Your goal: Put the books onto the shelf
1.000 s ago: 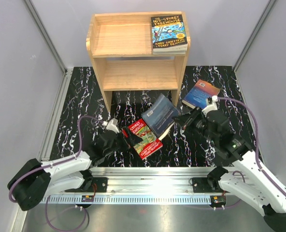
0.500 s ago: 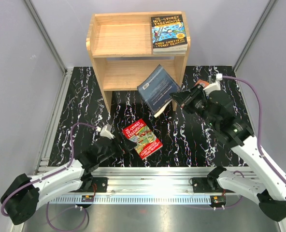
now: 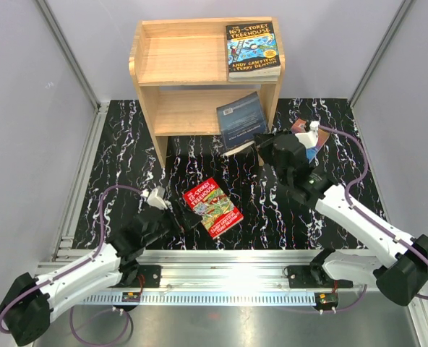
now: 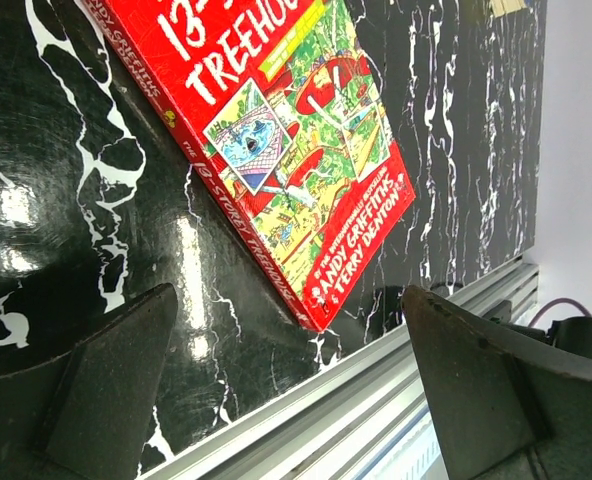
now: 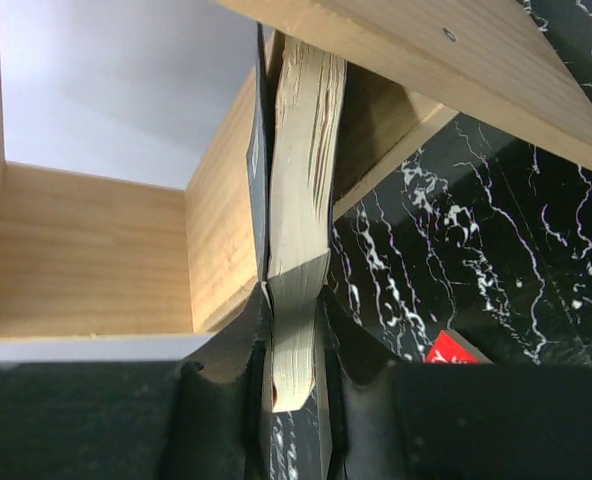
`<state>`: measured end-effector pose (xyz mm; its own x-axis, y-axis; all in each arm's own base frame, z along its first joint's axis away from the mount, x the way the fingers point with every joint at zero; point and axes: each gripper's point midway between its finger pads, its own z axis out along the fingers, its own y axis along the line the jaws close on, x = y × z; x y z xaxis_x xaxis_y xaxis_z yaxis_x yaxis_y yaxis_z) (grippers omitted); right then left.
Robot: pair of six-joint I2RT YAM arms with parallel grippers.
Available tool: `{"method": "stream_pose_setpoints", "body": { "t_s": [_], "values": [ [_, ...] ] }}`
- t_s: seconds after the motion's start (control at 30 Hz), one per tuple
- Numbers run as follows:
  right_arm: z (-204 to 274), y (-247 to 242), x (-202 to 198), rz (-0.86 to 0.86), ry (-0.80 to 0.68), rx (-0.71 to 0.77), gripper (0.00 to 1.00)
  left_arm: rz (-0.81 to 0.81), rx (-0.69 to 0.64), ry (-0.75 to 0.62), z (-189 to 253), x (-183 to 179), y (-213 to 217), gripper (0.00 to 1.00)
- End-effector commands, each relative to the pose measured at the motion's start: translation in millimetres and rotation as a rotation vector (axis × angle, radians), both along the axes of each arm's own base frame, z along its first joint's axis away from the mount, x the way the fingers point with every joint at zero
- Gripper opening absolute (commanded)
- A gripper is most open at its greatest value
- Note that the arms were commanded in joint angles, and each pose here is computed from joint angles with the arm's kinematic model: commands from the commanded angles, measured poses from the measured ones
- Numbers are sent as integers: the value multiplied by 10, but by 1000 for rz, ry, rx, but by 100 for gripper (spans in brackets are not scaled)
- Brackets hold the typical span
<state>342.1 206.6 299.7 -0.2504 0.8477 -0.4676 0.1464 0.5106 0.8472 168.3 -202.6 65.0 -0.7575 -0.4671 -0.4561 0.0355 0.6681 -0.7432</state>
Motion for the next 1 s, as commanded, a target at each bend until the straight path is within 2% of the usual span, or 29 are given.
{"method": "stream_pose_setpoints", "body": {
  "t_s": [0.0, 0.13, 0.3, 0.57, 0.97],
  "values": [
    [296, -227, 84, -242, -94, 131, 0, -27, 22, -27, -50, -21, 13, 99],
    [84, -164, 129, -315, -25, 138, 0, -42, 59, -9, -240, -70, 55, 99],
    [-98, -22, 199, -396, 26, 103, 0, -68, 50, -38, -266, -89, 40, 99],
    [-129, -35, 346, -482, 26, 78, 0, -120, 36, -56, -286, -151, -4, 99],
    [-241, -190, 762, -412, 71, 54, 2, -124, 30, -59, -295, -149, -16, 99]
  ]
}}
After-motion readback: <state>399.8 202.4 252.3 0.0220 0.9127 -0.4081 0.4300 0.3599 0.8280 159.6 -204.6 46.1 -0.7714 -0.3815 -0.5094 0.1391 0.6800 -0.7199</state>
